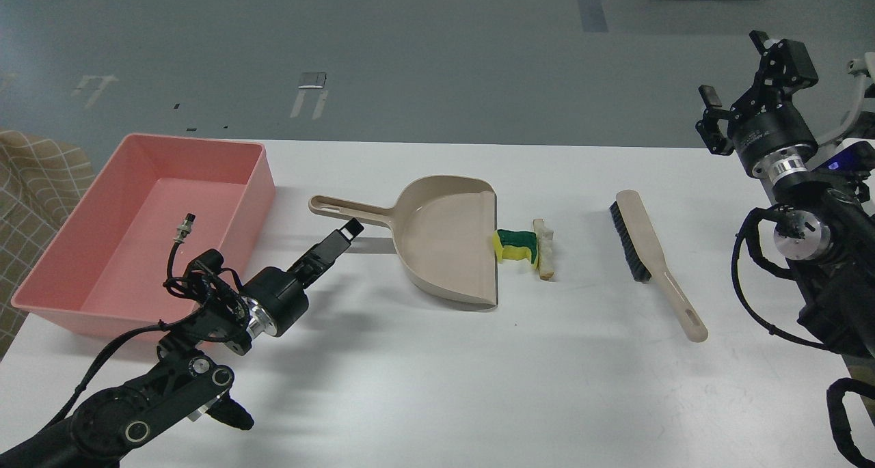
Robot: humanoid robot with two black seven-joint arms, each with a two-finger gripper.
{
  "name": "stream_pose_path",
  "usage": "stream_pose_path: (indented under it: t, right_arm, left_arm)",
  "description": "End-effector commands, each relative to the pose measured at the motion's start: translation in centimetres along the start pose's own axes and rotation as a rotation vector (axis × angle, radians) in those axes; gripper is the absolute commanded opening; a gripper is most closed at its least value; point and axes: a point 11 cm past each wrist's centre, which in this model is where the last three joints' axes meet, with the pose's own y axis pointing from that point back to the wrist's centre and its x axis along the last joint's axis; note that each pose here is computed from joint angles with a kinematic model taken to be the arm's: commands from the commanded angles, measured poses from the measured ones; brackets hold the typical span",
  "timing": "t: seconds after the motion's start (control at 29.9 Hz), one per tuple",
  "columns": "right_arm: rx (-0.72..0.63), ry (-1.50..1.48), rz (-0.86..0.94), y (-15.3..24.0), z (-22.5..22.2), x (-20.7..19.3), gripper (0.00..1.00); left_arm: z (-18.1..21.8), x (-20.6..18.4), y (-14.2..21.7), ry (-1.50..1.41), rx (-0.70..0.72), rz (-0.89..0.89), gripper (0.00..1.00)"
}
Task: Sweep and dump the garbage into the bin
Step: 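Grasp the beige dustpan handle with the left gripper, then lower the right gripper and grasp the wooden brush handle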
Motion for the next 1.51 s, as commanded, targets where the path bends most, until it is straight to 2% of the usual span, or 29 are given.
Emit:
stream_pose_path:
  t: [0.0,0.54,0.7,0.74,0.77,0.87,0.94,0.97,1.17,1.37,1.47]
  right_arm:
    - [-0.004,0.000,0.003,0.2,0.2,0.2,1.00]
    - [-0.009,-0.002,0.007,0.5,0.6,0.3,1.00]
    - [-0.009,-0.002,0.007,0.5,0.6,0.3,1.00]
    - [-0.011,-0.004,0.004,0.4,0.6,0.2,1.00]
    - [-0.011,-0.004,0.004,0.4,0.6,0.2,1.00]
    - [-0.008,-0.004,0.004,0.4,0.6,0.1,1.00]
    - [-0.007,-0.001,0.005,0.4,0.5,0.3,1.00]
    - [-0.005,0.001,0.008,0.4,0.4,0.3,1.00]
    - [-0.001,0.002,0.012,0.6,0.5,0.5,1.00]
    - [0.015,0.046,0.003,1.2,-1.2,1.9,1.00]
    - [-0.057,0.190,-0.089,2.6,-1.5,2.1,1.00]
  left_arm:
    - [-0.2,0.1,-1.4,0.013,0.016,0.019,0.98]
    - [-1.1,0.9,-5.0,0.017,0.081,0.080,0.98]
    - [-1.1,1.6,-5.4,0.034,0.089,0.102,0.94]
    - [-1.1,1.8,-5.5,0.047,0.090,0.110,0.89]
    - [-0.8,2.0,-5.7,0.058,0.086,0.114,0.78]
    - [-0.6,2.1,-5.9,0.070,0.082,0.116,0.54]
    - [-0.5,2.2,-5.9,0.070,0.080,0.115,0.47]
    - [-0.6,2.1,-5.9,0.071,0.081,0.113,0.37]
    - [-0.6,2.0,-5.9,0.071,0.082,0.110,0.00]
    - [-0.4,2.3,-6.1,0.065,0.082,0.111,0.00]
    - [-0.3,2.6,-6.3,0.065,0.090,0.116,0.00]
